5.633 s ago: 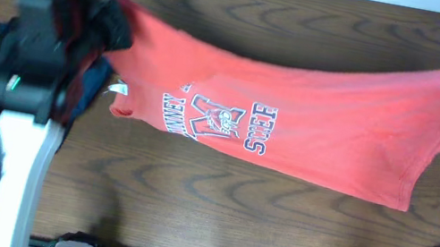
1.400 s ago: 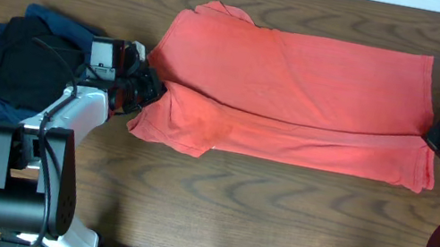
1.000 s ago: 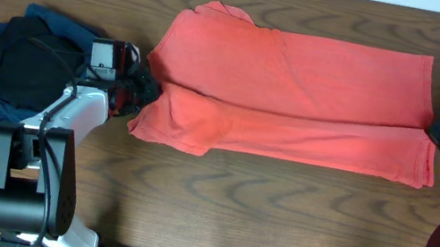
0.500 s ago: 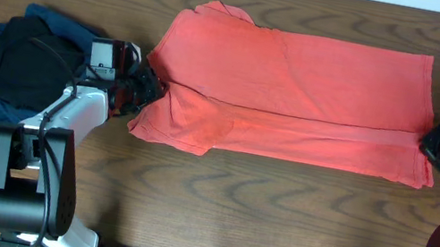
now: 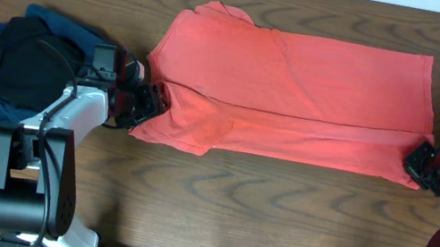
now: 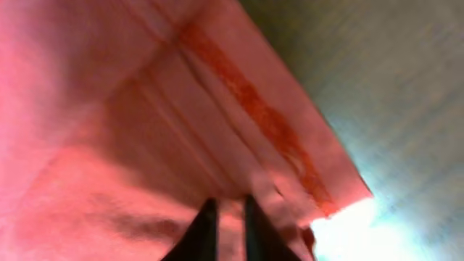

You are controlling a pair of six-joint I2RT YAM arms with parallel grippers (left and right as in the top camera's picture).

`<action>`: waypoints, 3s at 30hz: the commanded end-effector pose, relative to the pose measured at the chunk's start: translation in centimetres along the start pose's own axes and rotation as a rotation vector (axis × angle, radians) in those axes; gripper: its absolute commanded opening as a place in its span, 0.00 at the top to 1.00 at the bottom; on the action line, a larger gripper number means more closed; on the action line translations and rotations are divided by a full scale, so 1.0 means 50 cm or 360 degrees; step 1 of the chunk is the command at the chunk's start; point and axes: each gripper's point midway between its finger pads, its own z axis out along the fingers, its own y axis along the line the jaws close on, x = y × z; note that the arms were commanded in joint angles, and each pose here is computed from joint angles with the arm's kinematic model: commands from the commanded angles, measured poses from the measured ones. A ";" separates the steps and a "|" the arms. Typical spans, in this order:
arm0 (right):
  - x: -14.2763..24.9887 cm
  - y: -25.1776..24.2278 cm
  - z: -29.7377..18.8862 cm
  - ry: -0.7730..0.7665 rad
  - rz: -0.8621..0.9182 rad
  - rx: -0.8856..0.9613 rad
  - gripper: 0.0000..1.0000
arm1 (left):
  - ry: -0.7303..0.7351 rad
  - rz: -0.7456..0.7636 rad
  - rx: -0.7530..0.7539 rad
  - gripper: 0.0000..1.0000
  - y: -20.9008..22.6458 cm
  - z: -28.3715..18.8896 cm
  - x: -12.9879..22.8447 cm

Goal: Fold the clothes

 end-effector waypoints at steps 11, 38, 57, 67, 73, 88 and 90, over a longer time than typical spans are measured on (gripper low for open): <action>0.117 -0.158 0.015 0.0282 0.0308 0.0553 0.99 | -0.0016 0.0108 -0.0078 0.26 0.003 -0.046 0.013; 0.066 -0.079 -0.028 0.0120 0.0237 0.0154 0.96 | 0.0024 0.0724 -0.0284 0.04 -0.101 -0.091 0.138; 0.048 -0.043 -0.061 0.0018 0.0120 0.0042 0.92 | 0.0322 0.0995 -0.0437 0.09 -0.081 -0.003 0.225; 0.043 -0.037 -0.058 -0.0006 0.0090 0.0033 0.81 | 0.0272 0.1083 -0.0386 0.10 -0.110 0.013 0.225; 0.045 -0.038 -0.051 -0.0013 0.0086 0.0032 0.80 | 0.0290 0.1084 -0.0397 0.10 -0.106 0.011 0.229; 0.069 -0.047 -0.005 -0.0042 0.0085 0.0030 0.69 | 0.0232 0.1098 -0.0465 0.10 -0.113 -0.031 0.214; 0.072 -0.049 0.003 -0.0050 0.0085 0.0027 0.68 | 0.0233 0.1099 -0.0465 0.10 -0.113 -0.031 0.214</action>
